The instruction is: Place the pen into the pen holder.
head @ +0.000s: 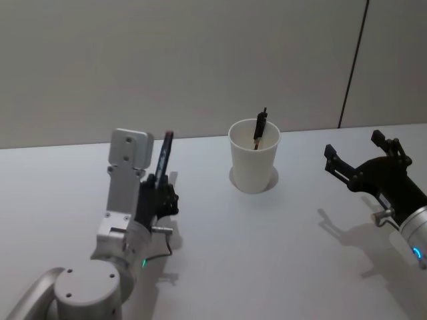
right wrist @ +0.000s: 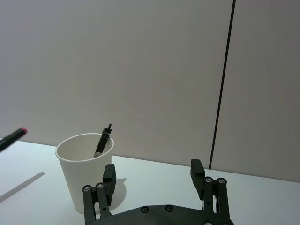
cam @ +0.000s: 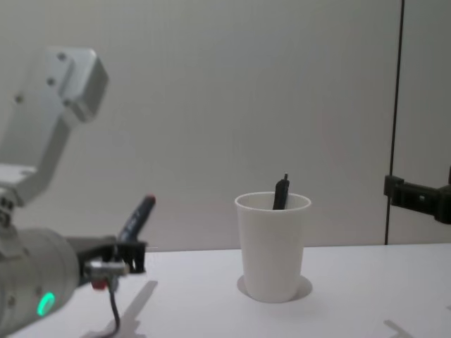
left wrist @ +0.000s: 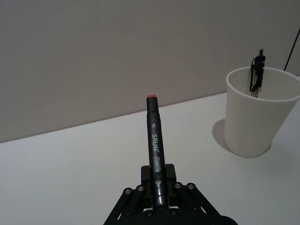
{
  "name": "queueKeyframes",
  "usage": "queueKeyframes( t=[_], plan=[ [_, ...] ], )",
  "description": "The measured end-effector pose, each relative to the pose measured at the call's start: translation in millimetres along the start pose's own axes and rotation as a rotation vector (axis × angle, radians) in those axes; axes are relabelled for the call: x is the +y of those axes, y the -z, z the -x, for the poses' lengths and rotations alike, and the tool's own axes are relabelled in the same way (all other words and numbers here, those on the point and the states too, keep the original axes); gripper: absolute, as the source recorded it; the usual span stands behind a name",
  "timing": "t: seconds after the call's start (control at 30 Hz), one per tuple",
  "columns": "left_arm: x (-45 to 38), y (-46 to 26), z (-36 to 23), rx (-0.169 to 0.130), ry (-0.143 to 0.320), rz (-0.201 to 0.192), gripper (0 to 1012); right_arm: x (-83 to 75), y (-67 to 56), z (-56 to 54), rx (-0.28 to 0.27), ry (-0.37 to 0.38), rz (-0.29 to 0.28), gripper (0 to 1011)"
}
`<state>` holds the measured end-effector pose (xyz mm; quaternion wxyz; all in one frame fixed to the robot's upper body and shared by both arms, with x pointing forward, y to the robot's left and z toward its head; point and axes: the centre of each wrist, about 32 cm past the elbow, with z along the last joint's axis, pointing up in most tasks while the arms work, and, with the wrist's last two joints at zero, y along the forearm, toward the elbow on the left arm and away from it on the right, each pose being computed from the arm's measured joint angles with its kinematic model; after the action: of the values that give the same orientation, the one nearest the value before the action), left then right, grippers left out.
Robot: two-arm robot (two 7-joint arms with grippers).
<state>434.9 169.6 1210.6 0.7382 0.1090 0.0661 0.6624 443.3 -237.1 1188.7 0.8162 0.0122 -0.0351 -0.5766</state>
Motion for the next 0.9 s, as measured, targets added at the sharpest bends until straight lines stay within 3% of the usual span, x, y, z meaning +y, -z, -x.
queueKeyframes(
  t=[0.4,0.5,0.57,0.67,0.9],
  plan=[
    [8.6,-6.9,-21.5,-0.022,0.022,0.190,176,0.0,0.0,0.0,0.000,0.000,0.000,1001],
    [10.4,-9.5,-28.8,-0.030,0.050,0.251,177,0.0,0.0,0.0,0.000,0.000,0.000,1001],
    [10.5,-9.9,-30.1,-0.031,0.057,0.262,176,0.0,0.0,0.0,0.000,0.000,0.000,1001],
    [11.1,-12.1,-35.9,-0.038,0.096,0.316,177,0.0,0.0,0.0,0.000,0.000,0.000,1001],
    [9.7,-16.8,-43.1,-0.042,0.184,0.406,177,0.0,0.0,0.0,0.000,0.000,0.000,1001]
  ],
)
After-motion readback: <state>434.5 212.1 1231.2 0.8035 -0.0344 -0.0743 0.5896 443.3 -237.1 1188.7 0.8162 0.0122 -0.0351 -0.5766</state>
